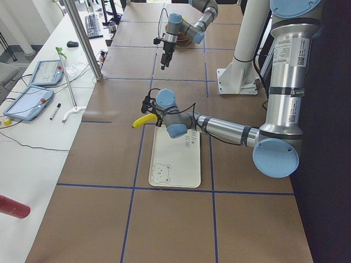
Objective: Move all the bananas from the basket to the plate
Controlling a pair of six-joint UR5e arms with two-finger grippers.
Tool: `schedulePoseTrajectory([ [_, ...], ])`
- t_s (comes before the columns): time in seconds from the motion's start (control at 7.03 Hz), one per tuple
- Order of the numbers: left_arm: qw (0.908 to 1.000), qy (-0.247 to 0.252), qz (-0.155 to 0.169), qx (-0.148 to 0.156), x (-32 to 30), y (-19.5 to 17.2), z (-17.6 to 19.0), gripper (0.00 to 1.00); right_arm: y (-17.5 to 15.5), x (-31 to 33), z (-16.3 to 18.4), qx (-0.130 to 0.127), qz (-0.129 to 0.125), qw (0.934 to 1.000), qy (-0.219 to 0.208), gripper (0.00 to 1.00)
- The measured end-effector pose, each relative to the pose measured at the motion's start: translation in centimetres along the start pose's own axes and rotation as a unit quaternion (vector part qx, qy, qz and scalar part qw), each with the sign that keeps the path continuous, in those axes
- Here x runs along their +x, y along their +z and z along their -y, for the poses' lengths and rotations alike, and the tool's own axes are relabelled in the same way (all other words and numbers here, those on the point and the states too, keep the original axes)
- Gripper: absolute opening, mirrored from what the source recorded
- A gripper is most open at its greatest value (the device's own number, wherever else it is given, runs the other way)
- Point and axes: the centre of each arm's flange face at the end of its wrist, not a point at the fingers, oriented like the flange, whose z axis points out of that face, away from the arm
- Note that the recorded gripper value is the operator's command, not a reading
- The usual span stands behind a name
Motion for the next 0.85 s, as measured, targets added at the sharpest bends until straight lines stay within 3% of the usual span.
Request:
schedulePoseTrajectory([
  [0.43, 0.9979, -0.035, 0.040, -0.036, -5.8, -0.3, -5.7, 0.10, -2.0, 1.2, 2.3, -0.014, -0.057, 0.9982, -0.014, 1.00],
  [0.85, 0.9940, 0.000, 0.096, -0.053, -11.2, -1.1, -10.2, 0.16, -2.1, 2.1, 2.8, -0.014, -0.070, 0.9973, -0.017, 1.00],
])
